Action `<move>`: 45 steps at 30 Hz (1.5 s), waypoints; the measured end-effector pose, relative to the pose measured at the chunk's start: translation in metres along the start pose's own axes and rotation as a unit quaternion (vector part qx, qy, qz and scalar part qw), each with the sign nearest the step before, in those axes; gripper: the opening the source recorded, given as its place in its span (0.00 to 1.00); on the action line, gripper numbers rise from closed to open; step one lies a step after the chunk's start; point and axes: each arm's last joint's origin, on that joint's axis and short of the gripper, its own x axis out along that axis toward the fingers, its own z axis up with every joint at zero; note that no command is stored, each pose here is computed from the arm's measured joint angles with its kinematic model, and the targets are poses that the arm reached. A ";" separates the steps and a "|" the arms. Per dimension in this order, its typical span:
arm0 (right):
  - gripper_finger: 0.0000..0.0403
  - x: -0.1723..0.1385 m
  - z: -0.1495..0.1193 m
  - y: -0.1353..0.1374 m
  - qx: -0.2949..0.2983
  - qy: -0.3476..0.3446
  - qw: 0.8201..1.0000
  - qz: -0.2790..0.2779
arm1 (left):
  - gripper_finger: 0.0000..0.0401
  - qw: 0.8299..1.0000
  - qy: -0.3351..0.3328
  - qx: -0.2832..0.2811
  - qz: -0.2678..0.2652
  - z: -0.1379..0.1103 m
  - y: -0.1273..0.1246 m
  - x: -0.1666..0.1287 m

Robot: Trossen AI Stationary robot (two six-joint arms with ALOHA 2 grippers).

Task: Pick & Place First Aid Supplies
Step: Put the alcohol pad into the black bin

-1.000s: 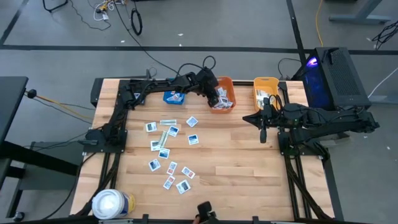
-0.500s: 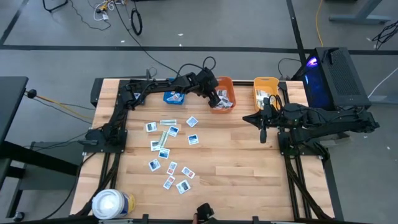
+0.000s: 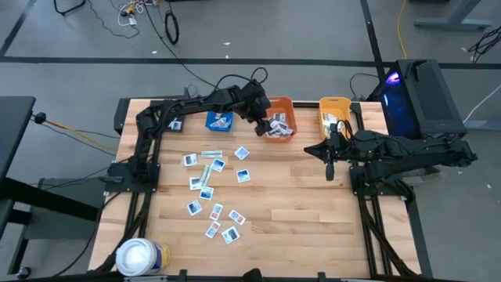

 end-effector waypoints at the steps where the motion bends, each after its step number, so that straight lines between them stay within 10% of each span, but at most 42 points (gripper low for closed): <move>1: 0.01 0.001 0.000 0.000 0.000 0.003 1.000 0.000 | 0.91 1.000 0.002 0.005 -0.006 0.001 -0.004 -0.005; 18: 0.01 0.038 -0.006 0.009 -0.010 0.032 0.999 0.023 | 0.88 0.990 -0.048 0.127 -0.037 0.000 -0.095 -0.111; 45: 0.04 0.120 -0.020 0.026 0.016 -0.013 0.999 0.027 | 0.44 0.982 -0.189 0.016 -0.009 -0.168 -0.134 -0.182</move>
